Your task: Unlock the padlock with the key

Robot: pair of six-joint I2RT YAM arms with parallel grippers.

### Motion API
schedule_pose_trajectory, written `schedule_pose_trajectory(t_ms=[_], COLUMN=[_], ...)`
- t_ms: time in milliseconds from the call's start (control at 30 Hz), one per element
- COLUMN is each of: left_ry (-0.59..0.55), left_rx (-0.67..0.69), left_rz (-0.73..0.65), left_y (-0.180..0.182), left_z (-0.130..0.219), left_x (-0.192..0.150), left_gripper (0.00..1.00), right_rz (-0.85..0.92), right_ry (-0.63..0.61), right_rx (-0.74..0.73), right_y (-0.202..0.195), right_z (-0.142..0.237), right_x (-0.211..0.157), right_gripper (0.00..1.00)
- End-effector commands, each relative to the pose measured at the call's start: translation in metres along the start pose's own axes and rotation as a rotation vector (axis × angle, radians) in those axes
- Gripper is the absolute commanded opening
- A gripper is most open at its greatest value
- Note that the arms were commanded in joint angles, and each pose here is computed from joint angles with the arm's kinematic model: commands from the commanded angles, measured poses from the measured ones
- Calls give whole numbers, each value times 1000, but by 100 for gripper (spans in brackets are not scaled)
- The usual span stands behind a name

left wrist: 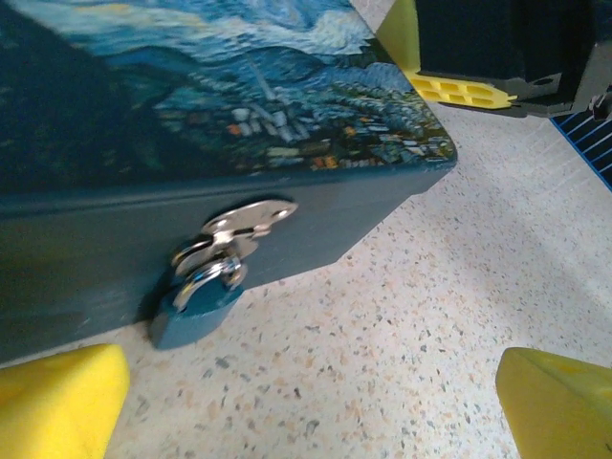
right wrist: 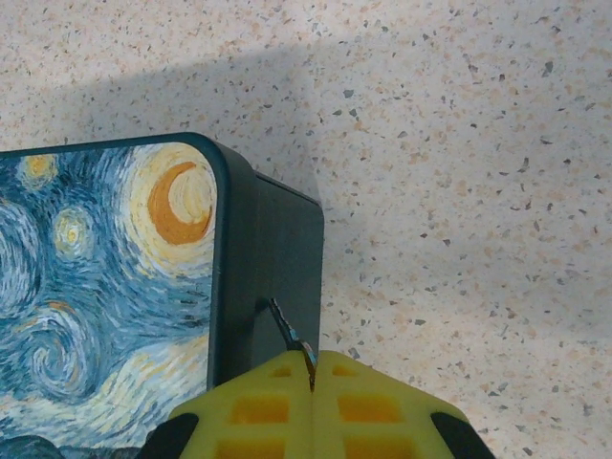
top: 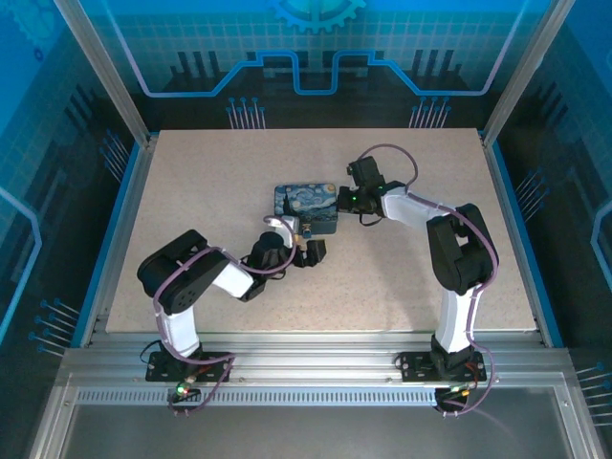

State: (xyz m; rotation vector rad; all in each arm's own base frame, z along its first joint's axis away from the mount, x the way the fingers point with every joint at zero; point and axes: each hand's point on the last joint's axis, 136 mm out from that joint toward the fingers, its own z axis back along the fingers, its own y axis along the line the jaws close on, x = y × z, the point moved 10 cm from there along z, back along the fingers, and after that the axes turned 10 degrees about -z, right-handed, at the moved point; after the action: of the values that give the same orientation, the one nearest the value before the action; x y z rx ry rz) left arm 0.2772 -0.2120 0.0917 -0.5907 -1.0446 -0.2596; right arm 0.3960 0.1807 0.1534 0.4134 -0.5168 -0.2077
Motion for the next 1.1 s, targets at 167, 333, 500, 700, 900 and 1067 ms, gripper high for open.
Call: schedule_pose_trajectory(t_ms=[167, 333, 500, 700, 900, 1067], left_ry=[-24, -69, -85, -100, -99, -94], left_rx=[65, 121, 180, 257, 236, 168], left_rz=[-140, -160, -158, -153, -161, -158], left_y=[-8, -5, -4, 2, 2, -3], left_z=[-21, -23, -22, -13, -9, -20], left_x=[-7, -8, -4, -5, -6, -3], left_gripper=[99, 99, 99, 99, 99, 99], right_rz=[0, 8, 11, 13, 13, 25], right_ry=[10, 12, 12, 7, 9, 13], right_rx=[35, 48, 46, 43, 43, 51], right_y=[18, 22, 22, 22, 22, 25], right_z=[0, -1, -2, -1, -2, -3], right_x=[-2, -6, -8, -7, -8, -10], right_gripper=[0, 0, 0, 0, 0, 0])
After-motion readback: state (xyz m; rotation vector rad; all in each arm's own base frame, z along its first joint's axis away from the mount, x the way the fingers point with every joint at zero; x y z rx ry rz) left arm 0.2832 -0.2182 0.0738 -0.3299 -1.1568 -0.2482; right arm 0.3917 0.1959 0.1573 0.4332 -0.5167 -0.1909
